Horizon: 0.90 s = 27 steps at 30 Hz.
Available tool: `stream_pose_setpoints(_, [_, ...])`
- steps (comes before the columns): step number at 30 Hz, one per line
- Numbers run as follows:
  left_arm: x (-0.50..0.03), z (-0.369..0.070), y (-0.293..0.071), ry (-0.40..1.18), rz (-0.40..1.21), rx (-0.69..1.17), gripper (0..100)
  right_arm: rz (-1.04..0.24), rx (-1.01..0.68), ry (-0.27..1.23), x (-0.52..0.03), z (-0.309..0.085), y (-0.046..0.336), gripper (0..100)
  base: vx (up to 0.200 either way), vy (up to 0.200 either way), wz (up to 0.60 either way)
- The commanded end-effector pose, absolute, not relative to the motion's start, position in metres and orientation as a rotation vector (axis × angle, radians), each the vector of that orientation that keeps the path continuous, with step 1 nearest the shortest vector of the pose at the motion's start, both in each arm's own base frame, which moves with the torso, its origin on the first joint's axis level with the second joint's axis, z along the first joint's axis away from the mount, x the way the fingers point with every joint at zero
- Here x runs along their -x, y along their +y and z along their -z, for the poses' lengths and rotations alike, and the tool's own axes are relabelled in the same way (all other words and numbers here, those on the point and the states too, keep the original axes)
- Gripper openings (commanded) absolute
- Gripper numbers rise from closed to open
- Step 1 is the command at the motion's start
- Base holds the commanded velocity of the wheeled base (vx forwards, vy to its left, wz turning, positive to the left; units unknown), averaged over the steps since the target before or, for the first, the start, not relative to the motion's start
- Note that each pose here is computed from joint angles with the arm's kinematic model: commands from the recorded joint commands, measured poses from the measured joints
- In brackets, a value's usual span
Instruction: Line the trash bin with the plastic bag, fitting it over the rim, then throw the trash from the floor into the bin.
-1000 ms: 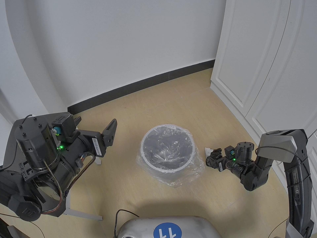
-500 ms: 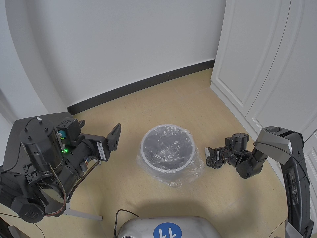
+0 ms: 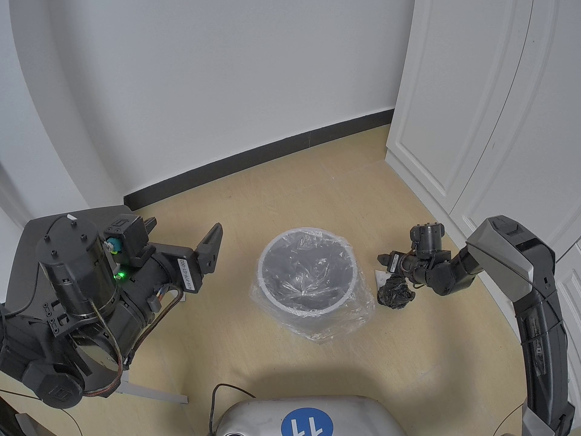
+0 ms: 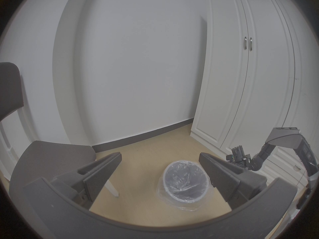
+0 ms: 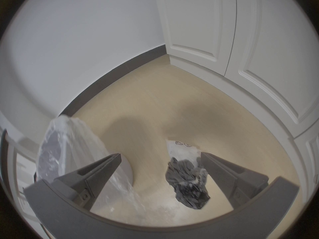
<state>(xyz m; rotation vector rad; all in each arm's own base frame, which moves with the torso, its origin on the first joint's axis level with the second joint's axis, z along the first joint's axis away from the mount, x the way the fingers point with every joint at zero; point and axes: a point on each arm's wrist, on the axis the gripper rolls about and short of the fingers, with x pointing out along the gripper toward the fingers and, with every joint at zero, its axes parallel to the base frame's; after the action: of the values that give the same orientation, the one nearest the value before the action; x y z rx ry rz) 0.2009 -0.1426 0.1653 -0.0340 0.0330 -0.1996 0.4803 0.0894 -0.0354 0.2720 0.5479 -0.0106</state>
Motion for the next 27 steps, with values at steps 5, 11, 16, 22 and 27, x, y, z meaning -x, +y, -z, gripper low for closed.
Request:
stream_pose_setpoints(5, [-0.205, -0.157, -0.145, 0.058, 0.198, 0.021, 100, 0.057, -0.332, 0.584, -0.509, 0.072, 0.087, 100, 0.0, 0.0, 0.0])
stream_pose_setpoints(11, [-0.206, -0.153, -0.146, 0.07, 0.194, 0.013, 100, 0.069, -0.332, 0.591, -0.513, 0.089, 0.083, 100, 0.0, 0.0, 0.0])
stream_pose_setpoints(16, [-0.206, -0.152, -0.146, 0.074, 0.196, 0.011, 100, 0.087, -0.345, 0.635, -0.514, 0.089, 0.081, 100, 0.0, 0.0, 0.0])
stream_pose_setpoints(22, [-0.206, -0.151, -0.145, 0.077, 0.193, 0.009, 100, 0.112, -0.357, 0.665, -0.517, 0.098, 0.079, 100, 0.0, 0.0, 0.0])
stream_pose_setpoints(27, [-0.205, -0.149, -0.144, 0.086, 0.192, 0.003, 100, 0.116, -0.356, 0.681, -0.517, 0.099, 0.079, 100, 0.0, 0.0, 0.0])
